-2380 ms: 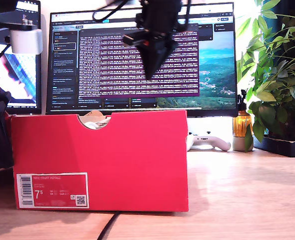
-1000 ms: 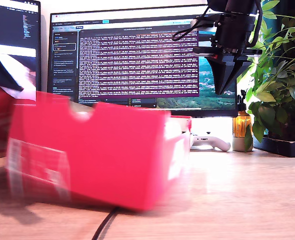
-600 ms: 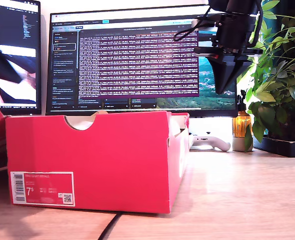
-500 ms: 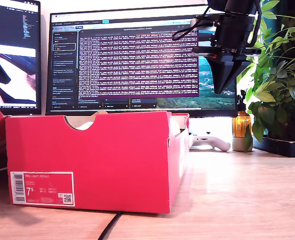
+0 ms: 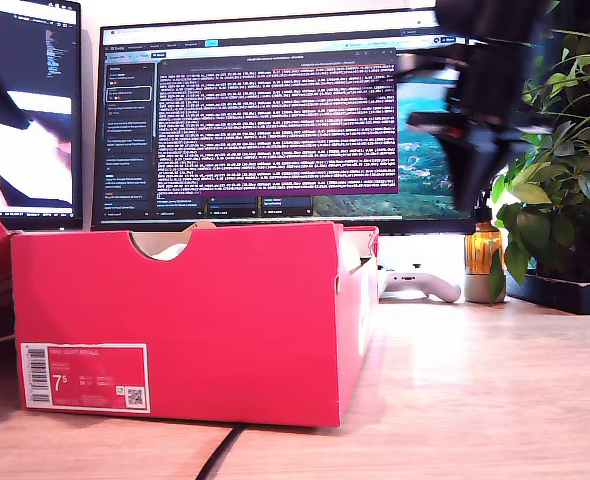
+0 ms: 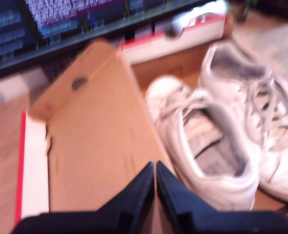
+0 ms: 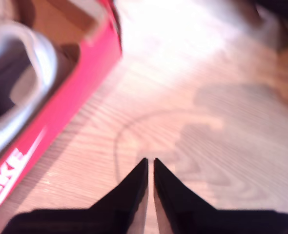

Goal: Pack the white shoes by picking the first shoe and placing it inside the red shoebox, left side, then picking and rotating the second shoe and placing it in the shoebox

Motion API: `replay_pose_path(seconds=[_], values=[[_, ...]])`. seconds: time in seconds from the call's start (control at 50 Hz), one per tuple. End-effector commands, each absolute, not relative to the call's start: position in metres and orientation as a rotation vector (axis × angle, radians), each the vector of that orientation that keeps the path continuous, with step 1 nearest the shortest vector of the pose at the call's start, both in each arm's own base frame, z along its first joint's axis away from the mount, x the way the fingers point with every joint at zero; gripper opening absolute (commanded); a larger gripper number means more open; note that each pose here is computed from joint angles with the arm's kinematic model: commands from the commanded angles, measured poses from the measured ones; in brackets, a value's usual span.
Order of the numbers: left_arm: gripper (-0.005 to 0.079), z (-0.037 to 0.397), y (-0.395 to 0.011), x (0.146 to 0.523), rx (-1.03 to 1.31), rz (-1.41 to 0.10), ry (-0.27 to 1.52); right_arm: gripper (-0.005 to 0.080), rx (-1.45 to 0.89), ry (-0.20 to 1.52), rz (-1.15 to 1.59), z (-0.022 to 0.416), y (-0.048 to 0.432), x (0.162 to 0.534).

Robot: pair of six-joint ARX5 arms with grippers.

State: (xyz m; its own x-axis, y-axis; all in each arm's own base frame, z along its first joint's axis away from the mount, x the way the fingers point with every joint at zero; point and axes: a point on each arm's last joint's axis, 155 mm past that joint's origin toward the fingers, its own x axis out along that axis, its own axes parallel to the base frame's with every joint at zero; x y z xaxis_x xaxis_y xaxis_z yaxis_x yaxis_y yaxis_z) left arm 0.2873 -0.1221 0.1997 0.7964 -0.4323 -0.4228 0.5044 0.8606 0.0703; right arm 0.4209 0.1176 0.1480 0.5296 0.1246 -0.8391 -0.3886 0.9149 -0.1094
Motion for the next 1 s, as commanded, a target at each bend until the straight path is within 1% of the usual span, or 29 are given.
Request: replay_pose_path(seconds=[0.0,0.1,0.3,0.44,0.56,0.72,0.8,0.98], values=[[-0.0019,0.198,-0.124,0.287,0.191,-0.520,0.413,-0.0008,-0.282,0.908,0.302,0.159,0.112,0.416],[-0.0019,0.197,-0.124,0.288,0.211,-0.525,0.399,-0.0008,-0.278,0.860,0.289,0.159,0.105,0.406],[-0.0019,0.189,-0.103,0.293,0.194,-0.456,0.371,-0.0008,-0.242,0.724,0.214,0.161,0.074,0.392],[-0.0019,0.197,-0.087,0.296,0.126,-0.392,0.301,-0.0008,-0.221,0.609,0.122,0.164,0.044,0.384],[-0.0019,0.202,-0.078,0.297,0.100,-0.364,0.247,-0.0008,-0.201,0.553,0.055,0.158,0.021,0.374],[-0.0019,0.192,-0.064,0.297,0.033,-0.308,0.195,-0.0008,-0.178,0.469,-0.015,0.147,-0.003,0.363],[-0.0019,0.187,-0.061,0.295,0.016,-0.296,0.172,-0.0008,-0.169,0.447,-0.027,0.142,-0.009,0.360],[-0.0019,0.173,-0.053,0.290,0.014,-0.263,0.142,-0.0008,-0.146,0.403,0.002,0.134,-0.006,0.357]])
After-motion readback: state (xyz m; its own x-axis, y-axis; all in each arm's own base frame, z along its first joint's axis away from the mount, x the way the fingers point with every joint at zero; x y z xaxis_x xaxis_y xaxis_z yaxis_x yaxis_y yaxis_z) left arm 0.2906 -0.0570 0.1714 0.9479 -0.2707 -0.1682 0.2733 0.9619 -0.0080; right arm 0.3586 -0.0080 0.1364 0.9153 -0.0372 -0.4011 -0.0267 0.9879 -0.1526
